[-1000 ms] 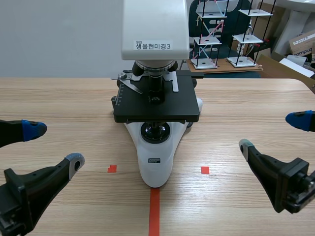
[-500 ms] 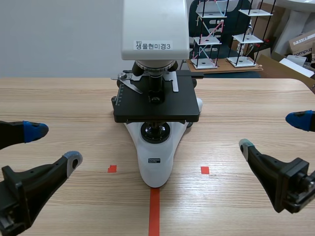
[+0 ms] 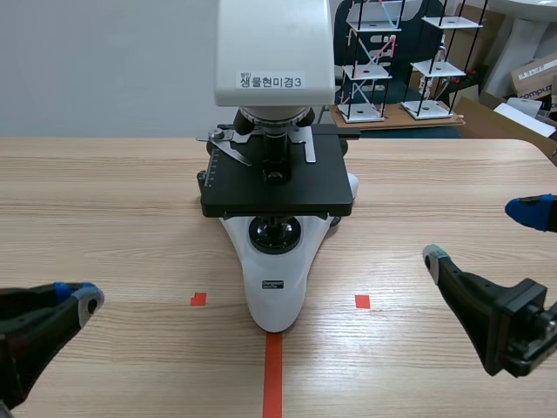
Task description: Point at the diaphragm
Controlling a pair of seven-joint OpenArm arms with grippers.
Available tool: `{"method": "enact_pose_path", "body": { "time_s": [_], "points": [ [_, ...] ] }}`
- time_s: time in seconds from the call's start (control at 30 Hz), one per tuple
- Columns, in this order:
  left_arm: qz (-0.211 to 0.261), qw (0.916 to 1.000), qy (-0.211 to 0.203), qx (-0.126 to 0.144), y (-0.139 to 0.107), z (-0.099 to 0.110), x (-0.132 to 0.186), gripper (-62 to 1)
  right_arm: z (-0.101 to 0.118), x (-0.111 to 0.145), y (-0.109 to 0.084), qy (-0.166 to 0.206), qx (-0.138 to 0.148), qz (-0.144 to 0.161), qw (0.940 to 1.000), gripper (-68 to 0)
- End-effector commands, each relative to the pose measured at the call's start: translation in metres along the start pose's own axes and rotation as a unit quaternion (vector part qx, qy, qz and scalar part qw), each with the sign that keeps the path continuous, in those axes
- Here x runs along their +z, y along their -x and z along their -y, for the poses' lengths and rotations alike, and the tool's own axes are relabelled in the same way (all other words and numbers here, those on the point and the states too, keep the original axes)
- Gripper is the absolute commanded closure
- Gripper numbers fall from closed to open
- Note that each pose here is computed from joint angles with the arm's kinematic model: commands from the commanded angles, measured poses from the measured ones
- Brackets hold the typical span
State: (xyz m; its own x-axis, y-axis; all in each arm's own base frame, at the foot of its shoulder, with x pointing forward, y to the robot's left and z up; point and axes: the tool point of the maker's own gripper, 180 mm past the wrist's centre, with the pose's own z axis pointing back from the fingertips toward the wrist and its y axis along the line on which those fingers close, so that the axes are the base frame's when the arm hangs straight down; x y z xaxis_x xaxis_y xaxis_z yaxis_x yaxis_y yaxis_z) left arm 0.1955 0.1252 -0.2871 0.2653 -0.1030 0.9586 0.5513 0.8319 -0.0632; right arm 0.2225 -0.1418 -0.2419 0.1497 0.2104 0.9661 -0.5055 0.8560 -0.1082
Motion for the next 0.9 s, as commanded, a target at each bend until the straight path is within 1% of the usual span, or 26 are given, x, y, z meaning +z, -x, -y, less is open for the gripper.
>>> {"method": "enact_pose_path", "body": {
  "time_s": [0.0, 0.03, 0.13, 0.23, 0.33, 0.6, 0.73, 0.87],
  "points": [
    [0.030, 0.9995, -0.002, 0.003, -0.008, -0.004, -0.006, -1.7, 0.001, -0.002, -0.011, 0.000, 0.001, 0.022, 0.9998, -60.8],
    [0.033, 0.9995, -0.002, -0.001, -0.004, -0.006, -0.007, -1.7, 0.001, -0.002, -0.011, 0.000, 0.001, 0.022, 0.9998, -60.8],
    [0.024, 0.9991, 0.011, -0.032, 0.014, -0.006, -0.015, -1.7, 0.001, -0.002, -0.011, 0.000, 0.001, 0.022, 0.9998, -60.8],
    [0.013, 0.9988, 0.023, -0.042, 0.034, -0.007, -0.023, -1.7, 0.001, -0.002, -0.011, 0.000, 0.001, 0.022, 0.9998, -60.8],
    [0.020, 0.9989, 0.029, -0.032, 0.047, -0.009, -0.031, -1.7, 0.001, -0.002, -0.011, 0.000, 0.001, 0.022, 0.9998, -60.8],
    [0.060, 0.9970, 0.046, -0.017, 0.063, -0.018, -0.052, -1.7, 0.001, -0.002, -0.011, 0.000, 0.001, 0.022, 0.9998, -60.8],
    [0.095, 0.9943, 0.047, -0.007, 0.067, -0.023, -0.057, -1.7, 0.001, -0.002, -0.011, 0.000, 0.001, 0.022, 0.9998, -60.8],
    [0.132, 0.9899, 0.052, 0.007, 0.068, -0.022, -0.065, -1.7, 0.001, -0.002, -0.011, 0.000, 0.001, 0.022, 0.9998, -60.8]
  ]
}}
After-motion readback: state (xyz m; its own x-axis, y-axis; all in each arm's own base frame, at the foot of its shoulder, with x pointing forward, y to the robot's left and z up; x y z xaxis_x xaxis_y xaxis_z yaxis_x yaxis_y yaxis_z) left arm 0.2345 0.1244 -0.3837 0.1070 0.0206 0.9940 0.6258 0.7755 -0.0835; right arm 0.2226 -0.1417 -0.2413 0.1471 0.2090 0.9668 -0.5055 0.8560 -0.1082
